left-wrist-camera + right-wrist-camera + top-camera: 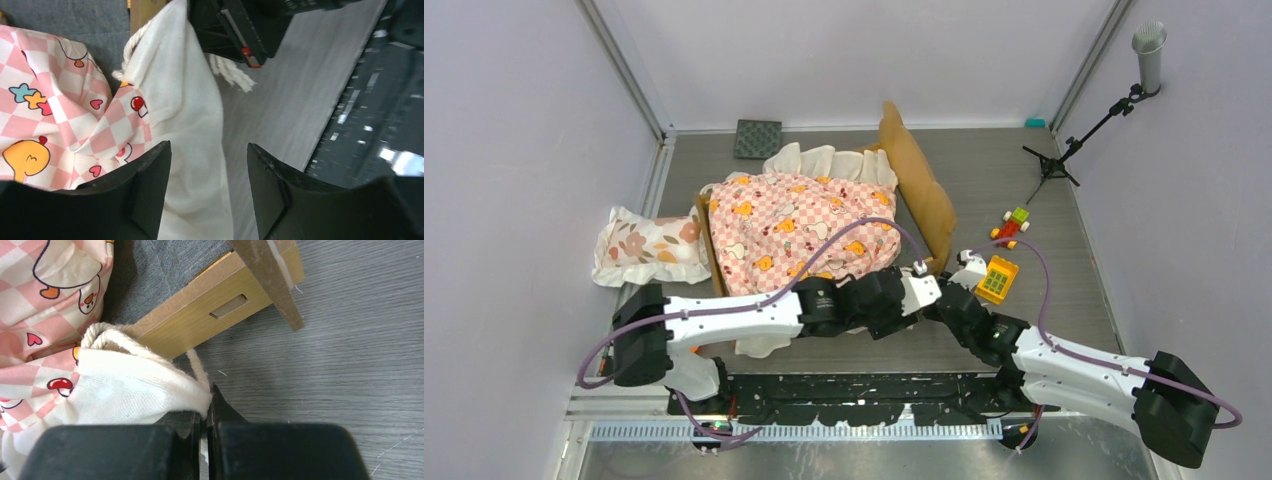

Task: Set up the pet bed
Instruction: Cross the ropes on the bed frame.

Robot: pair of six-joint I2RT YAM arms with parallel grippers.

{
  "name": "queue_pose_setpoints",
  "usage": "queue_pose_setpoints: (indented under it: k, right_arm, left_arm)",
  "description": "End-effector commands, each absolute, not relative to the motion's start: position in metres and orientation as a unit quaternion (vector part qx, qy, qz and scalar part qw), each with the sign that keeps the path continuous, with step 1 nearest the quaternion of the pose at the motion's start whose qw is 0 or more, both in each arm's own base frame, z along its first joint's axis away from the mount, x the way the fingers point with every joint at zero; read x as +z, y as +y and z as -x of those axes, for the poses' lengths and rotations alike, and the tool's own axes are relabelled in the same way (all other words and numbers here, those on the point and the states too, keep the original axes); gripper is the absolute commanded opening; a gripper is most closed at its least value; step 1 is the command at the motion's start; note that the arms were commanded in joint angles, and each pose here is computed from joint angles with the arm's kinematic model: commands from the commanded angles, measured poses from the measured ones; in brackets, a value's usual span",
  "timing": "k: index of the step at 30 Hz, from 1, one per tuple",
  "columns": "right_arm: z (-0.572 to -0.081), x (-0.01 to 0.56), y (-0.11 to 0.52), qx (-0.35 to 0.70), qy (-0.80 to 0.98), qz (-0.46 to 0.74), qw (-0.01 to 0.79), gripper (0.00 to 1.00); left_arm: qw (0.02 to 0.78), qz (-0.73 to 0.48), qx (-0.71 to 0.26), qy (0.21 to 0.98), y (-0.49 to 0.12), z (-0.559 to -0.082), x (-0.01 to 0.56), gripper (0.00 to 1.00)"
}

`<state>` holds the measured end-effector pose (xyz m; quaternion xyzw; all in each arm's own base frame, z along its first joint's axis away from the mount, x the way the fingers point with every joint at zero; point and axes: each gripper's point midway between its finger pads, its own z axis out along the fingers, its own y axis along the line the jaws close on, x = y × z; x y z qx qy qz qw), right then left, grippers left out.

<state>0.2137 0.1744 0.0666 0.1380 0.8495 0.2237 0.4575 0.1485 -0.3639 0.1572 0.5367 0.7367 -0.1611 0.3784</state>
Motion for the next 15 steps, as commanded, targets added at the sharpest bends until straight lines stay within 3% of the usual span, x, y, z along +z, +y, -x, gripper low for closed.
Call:
queue_pose_setpoints:
  k: [1, 7, 10, 13, 15]
  right_arm:
    - [-0.218, 0.080, 0.180, 0.251, 0.833, -0.155, 0.467, 0.01]
    - [-0.217, 0.083, 0.180, 0.258, 0.831, -0.157, 0.467, 0.01]
    - [-0.216, 0.083, 0.178, 0.260, 0.830, -0.161, 0.467, 0.01]
    - [-0.215, 0.085, 0.176, 0.265, 0.826, -0.169, 0.468, 0.01]
    - [-0.215, 0.087, 0.175, 0.271, 0.821, -0.178, 0.470, 0.01]
  left_arm:
    - [0.465, -0.522, -0.050, 0.713, -0.371, -0.184, 0.162, 0.59]
    - [0.470, -0.546, 0.002, 0.693, -0.386, -0.189, 0.146, 0.58]
    - [0.466, -0.548, 0.017, 0.695, -0.386, -0.191, 0.137, 0.52]
    - [0.459, -0.549, 0.008, 0.699, -0.383, -0.186, 0.132, 0.47]
    - [0.458, -0.542, -0.012, 0.704, -0.380, -0.179, 0.135, 0.48]
